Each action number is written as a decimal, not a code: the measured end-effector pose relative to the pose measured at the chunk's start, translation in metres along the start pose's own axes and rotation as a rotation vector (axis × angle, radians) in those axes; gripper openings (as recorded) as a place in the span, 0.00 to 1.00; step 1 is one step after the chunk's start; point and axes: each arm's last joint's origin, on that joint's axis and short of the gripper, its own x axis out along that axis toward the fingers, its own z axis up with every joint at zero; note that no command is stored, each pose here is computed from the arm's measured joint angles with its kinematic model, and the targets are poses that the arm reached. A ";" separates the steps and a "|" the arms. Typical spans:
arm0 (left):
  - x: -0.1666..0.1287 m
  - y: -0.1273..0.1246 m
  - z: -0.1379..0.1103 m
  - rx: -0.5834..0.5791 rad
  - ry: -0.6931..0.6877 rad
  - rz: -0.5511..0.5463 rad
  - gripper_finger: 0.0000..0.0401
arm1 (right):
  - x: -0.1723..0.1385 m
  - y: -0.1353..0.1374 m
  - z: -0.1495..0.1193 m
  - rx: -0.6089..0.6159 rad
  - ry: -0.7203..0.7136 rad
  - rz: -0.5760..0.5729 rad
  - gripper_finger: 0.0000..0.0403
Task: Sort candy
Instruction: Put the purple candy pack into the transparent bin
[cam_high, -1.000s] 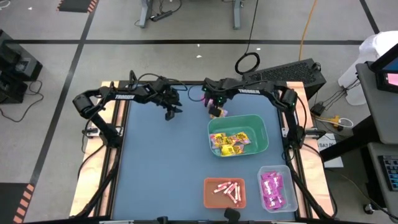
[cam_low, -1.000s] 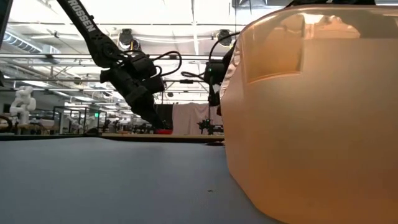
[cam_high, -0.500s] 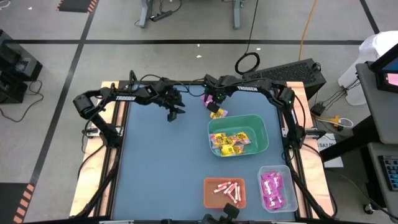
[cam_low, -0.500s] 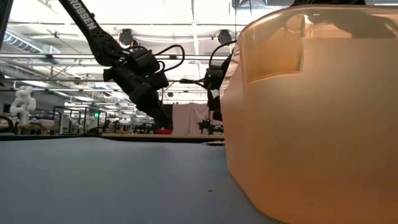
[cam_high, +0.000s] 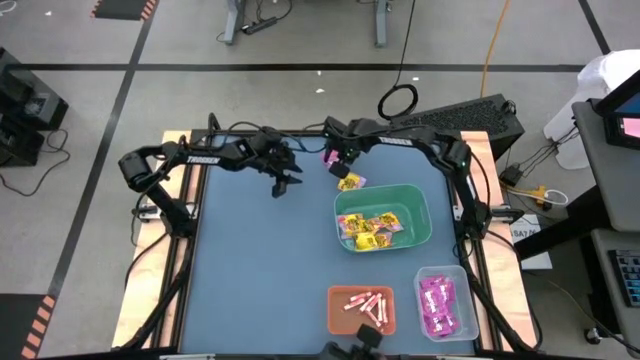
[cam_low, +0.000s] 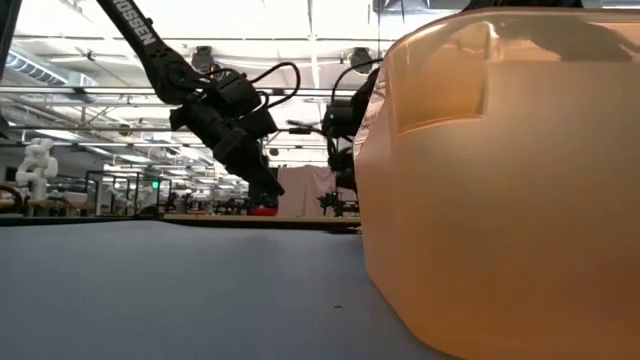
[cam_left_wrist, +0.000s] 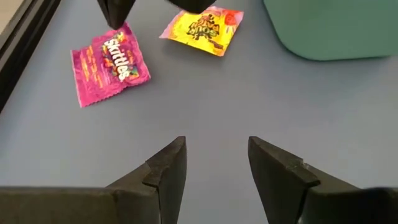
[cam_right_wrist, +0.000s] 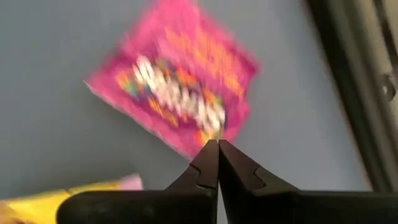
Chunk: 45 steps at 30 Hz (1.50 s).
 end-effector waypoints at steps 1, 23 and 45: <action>0.000 -0.001 0.000 0.001 0.000 -0.002 0.44 | 0.004 0.000 -0.003 -0.003 0.031 0.003 0.00; 0.005 -0.004 0.013 0.075 -0.047 0.108 0.44 | -0.006 0.027 -0.001 -0.080 0.121 0.072 0.01; 0.021 -0.006 0.002 0.110 0.008 0.097 0.44 | -0.004 0.052 -0.001 -0.223 0.059 -0.054 0.39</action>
